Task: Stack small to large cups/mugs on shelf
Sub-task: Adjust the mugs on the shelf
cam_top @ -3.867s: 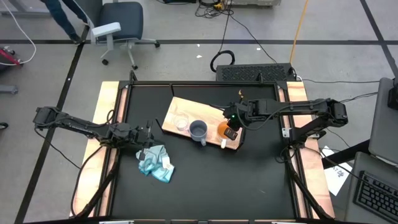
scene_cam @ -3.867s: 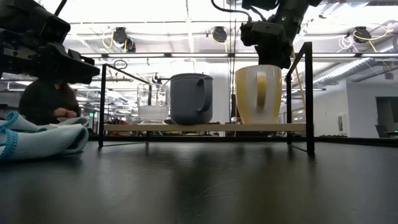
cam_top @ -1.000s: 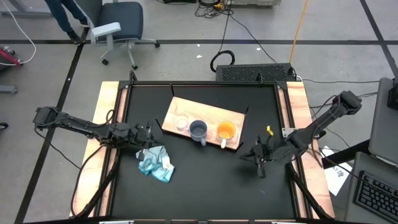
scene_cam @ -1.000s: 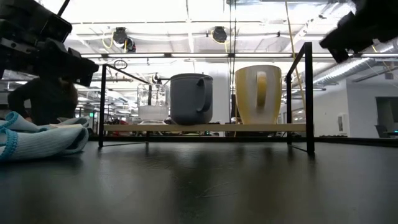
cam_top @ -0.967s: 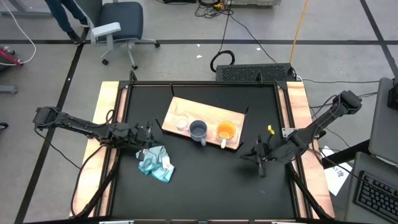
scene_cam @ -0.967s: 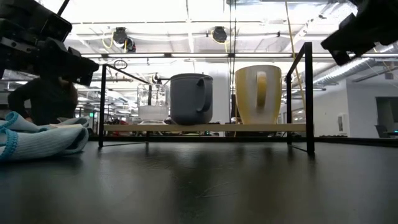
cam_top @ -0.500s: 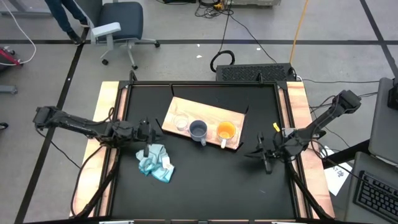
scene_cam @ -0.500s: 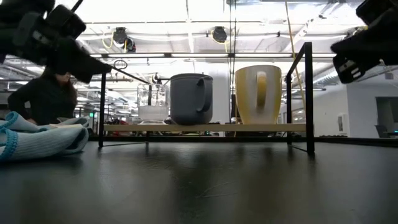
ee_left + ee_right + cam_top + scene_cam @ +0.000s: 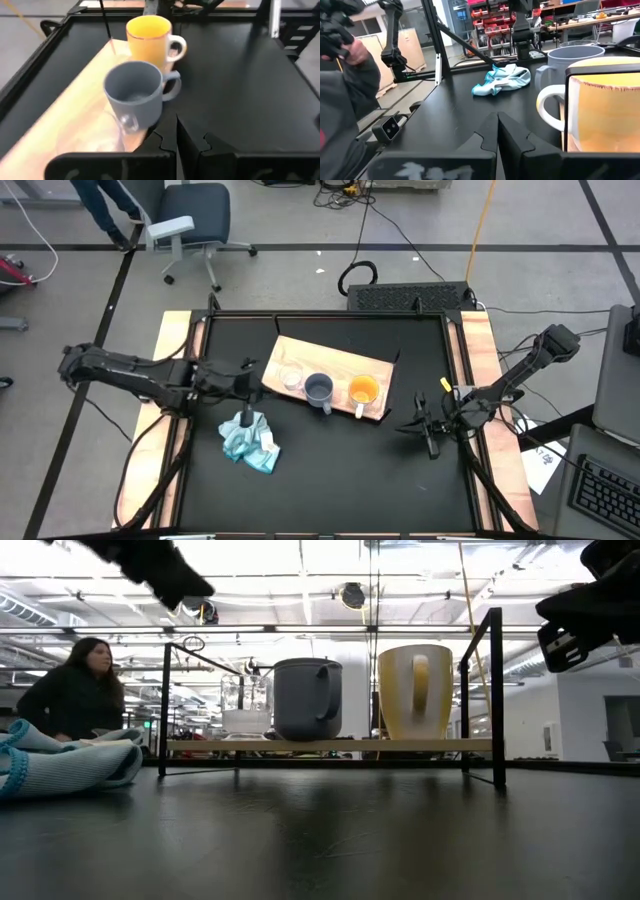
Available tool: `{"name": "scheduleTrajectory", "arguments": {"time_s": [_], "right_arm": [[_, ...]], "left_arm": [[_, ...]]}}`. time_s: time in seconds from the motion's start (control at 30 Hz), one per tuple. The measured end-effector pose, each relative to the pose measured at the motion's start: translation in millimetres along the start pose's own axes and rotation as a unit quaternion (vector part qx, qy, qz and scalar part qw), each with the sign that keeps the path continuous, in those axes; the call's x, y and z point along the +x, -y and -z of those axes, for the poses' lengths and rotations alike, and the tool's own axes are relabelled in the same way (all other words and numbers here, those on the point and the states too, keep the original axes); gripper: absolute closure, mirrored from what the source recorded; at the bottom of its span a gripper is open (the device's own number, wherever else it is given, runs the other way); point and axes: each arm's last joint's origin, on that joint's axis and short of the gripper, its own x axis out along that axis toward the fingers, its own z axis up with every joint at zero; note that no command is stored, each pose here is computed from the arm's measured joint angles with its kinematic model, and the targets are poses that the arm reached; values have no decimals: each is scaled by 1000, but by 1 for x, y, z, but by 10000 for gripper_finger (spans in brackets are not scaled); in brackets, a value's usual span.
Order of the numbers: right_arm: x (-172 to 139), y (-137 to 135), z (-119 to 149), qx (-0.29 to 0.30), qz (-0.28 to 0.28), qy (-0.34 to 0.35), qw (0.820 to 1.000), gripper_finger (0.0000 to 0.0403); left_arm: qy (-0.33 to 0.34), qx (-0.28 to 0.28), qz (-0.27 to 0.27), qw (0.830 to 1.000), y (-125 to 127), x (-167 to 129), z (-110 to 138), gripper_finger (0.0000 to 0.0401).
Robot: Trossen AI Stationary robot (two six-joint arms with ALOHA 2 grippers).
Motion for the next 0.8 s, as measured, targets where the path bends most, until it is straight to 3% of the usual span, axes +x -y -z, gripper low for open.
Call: {"name": "scheduleTrajectory", "arguments": {"time_s": [0.2, 0.33, 0.43, 0.63, 0.8], "right_arm": [[0, 0, 0, -1, 0, 0, 1000, 403], [0, 0, 0, 0, 0, 0, 1000, 403], [0, 0, 0, 1, 0, -2, 1000, 403], [0, 0, 1, -2, 1, -6, 1000, 403], [0, 0, 2, -4, 2, -9, 1000, 403]], "left_arm": [[-44, 41, -40, 997, -12, 9, -53, 396], [-89, 48, -52, 994, -24, 16, -75, 397], [-158, 10, -46, 986, -39, 27, -82, 399], [-288, -30, -72, 954, -74, 51, -78, 399], [-336, -46, -74, 938, -99, 68, -69, 400]]}}
